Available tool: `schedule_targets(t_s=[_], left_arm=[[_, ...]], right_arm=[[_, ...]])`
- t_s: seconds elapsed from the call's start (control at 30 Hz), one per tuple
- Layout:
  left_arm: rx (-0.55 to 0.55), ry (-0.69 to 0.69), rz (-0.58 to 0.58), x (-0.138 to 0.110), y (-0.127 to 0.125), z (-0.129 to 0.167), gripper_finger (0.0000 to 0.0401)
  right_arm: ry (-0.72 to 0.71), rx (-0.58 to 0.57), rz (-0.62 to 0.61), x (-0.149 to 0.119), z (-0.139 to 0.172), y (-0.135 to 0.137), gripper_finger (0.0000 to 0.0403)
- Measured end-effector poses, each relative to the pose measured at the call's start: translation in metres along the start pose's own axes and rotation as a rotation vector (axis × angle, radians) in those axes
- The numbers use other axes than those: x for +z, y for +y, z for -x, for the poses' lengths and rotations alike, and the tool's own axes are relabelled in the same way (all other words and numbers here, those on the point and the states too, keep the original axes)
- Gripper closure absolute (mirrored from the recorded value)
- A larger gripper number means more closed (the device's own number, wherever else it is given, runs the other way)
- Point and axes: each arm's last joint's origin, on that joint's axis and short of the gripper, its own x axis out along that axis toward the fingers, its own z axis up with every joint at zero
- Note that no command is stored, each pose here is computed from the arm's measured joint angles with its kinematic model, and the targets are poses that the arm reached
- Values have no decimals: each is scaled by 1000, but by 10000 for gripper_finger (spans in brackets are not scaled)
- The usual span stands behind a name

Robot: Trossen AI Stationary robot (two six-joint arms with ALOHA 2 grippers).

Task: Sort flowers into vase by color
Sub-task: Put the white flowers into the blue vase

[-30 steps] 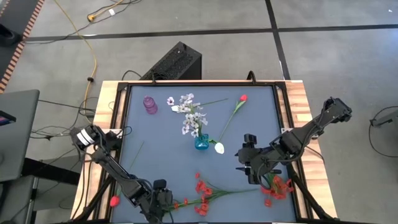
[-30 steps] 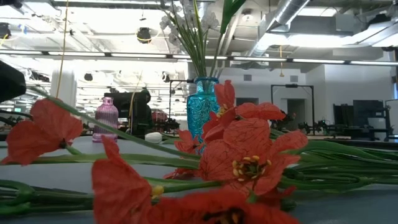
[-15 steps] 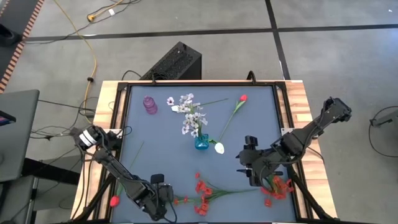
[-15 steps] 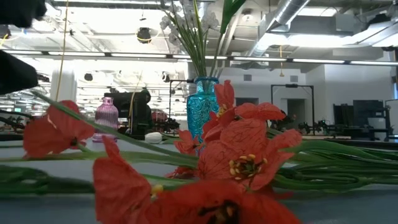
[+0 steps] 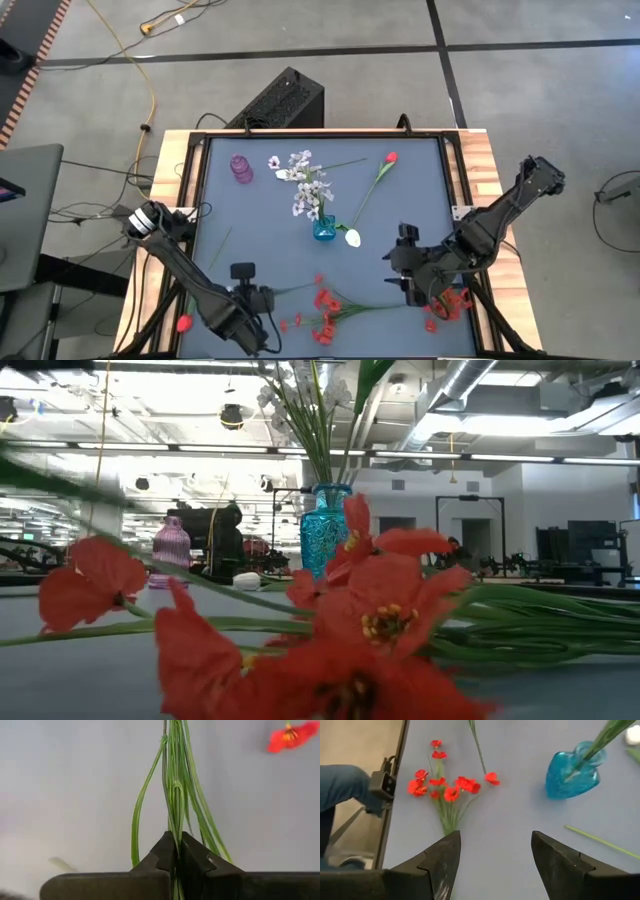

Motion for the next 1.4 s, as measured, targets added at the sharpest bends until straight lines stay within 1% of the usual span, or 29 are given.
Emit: schedule_targets(t_s=[0.07,0.13,0.23,0.33,0.43,0.53,0.63,0.7,0.83,0.9,1.0,1.07,1.17,1.23,1.4], left_arm=[[38,-27,-2,4,5,15,399],[52,-67,6,9,8,28,399],[21,-142,10,19,9,45,399],[-23,-221,7,29,8,54,399],[-77,-281,26,39,6,54,399],[-135,-297,67,51,8,48,399],[-139,-291,100,59,14,39,399],[-156,-277,142,65,18,34,399],[-208,-235,235,74,27,21,399],[-245,-229,260,79,29,16,399],[-298,-260,264,88,32,12,399],[-319,-288,255,93,33,11,399],[-333,-316,250,98,35,11,399],[-329,-316,253,99,37,11,399],[-294,-341,265,100,38,10,399]], right_arm=[[-11,-12,6,0,0,0,132],[-17,-13,27,0,-3,3,132],[-9,9,120,-2,-11,15,132],[4,32,214,-8,-22,31,132],[4,49,319,-15,-36,50,132],[2,48,444,-22,-53,67,132],[4,-4,548,-27,-66,79,132],[6,-42,586,-27,-73,86,132],[-14,-117,606,-21,-81,95,132],[-19,-153,611,-19,-87,97,132],[2,-213,650,-16,-103,94,132],[16,-278,672,-14,-116,89,132],[8,-375,659,-5,-130,82,132],[-1,-407,641,2,-134,79,132],[-19,-402,593,14,-139,73,134]])
